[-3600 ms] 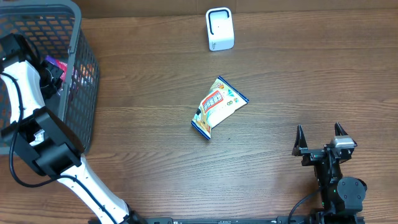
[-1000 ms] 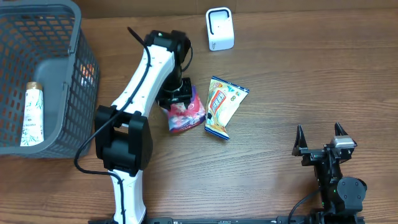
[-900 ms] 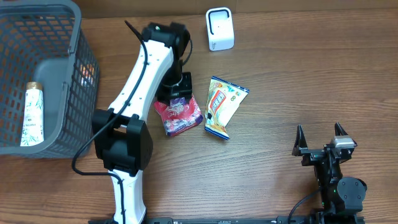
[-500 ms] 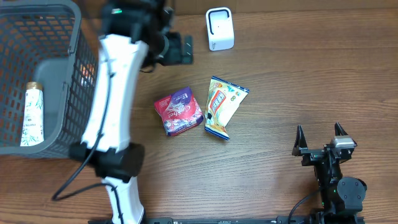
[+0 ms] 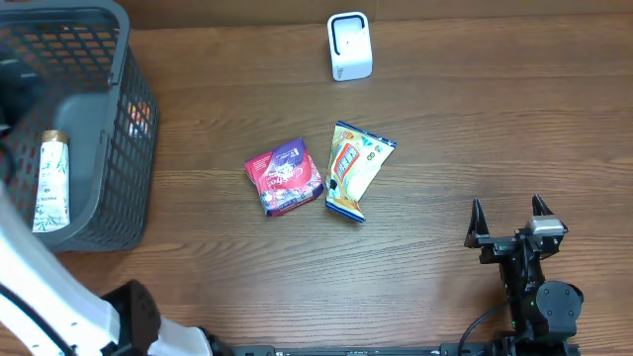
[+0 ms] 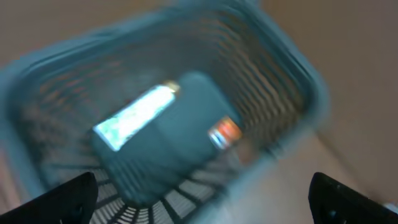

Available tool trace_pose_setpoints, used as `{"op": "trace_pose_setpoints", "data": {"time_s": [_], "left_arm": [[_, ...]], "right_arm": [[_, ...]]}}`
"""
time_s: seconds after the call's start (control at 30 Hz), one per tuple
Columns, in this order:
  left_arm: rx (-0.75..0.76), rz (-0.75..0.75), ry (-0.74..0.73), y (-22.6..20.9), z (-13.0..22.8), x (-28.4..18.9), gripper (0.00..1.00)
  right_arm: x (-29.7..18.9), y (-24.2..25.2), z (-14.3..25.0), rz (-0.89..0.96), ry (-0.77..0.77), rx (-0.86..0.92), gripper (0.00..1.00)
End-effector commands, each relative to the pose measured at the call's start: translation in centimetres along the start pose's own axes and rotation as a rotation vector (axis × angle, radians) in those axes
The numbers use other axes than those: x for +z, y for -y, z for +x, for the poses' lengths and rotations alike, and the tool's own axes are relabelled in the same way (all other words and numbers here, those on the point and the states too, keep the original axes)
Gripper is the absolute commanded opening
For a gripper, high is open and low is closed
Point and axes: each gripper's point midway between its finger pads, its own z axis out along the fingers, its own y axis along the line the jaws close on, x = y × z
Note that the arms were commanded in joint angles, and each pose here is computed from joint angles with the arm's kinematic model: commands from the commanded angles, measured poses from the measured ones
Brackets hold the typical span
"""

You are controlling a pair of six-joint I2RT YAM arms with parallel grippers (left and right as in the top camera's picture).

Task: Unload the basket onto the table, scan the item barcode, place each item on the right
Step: 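Move the left gripper back into the grey basket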

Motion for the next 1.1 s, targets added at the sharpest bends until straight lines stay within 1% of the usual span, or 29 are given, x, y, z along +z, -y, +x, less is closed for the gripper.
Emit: {"op": "trace_pose_setpoints", "data": {"time_s": [0.0,0.07,0.1,0.2,0.27,0.33,0.47,0.6,0.7,0.83,0.93,1.0,1.07], "left_arm": [[-0.279,-0.064,0.004,-2.3,-1.7,2.8,1.0],[-0.292,-0.064,-0.003,-2.4,-2.5,4.9,1.0],[-0.29,-0.068,-0.014,-2.2,-2.7,6.6,1.0],[-0.235,-0.077,-0.056,-1.7,-2.6,10.3,1.0],[-0.161,-0.092,-0.101,-1.6,-1.9,12.7,0.92],[-0.056,-0.105,-0.149,-1.6,-1.1,14.8,0.89],[0.13,-0.111,-0.256,-1.3,1.2,19.0,0.9],[0.236,-0.065,-0.372,-0.2,4.1,22.3,0.89],[0.304,-0.069,-0.443,0.1,6.3,24.5,0.9],[0.347,-0.123,-0.535,-0.4,9.2,27.4,0.93],[0.362,-0.151,-0.574,-0.9,10.5,28.9,0.93],[0.381,-0.125,-0.606,-0.7,11.4,29.7,0.92],[0.414,-0.067,-0.639,0.1,12.5,30.2,0.9]], "right_arm": [[0.0,-0.1,0.1,-0.002,0.006,0.002,1.0],[0.0,-0.1,0.1,-0.002,0.006,0.002,1.0],[0.0,-0.1,0.1,-0.002,0.006,0.002,1.0],[0.0,-0.1,0.1,-0.002,0.006,0.002,1.0],[0.0,-0.1,0.1,-0.002,0.006,0.002,1.0],[0.0,-0.1,0.1,-0.002,0.006,0.002,1.0],[0.0,-0.1,0.1,-0.002,0.006,0.002,1.0],[0.0,-0.1,0.1,-0.002,0.006,0.002,1.0],[0.0,-0.1,0.1,-0.002,0.006,0.002,1.0],[0.0,-0.1,0.1,-0.002,0.006,0.002,1.0],[0.0,-0.1,0.1,-0.002,0.006,0.002,1.0],[0.0,-0.1,0.1,-0.002,0.006,0.002,1.0],[0.0,-0.1,0.1,-0.002,0.006,0.002,1.0]]}}
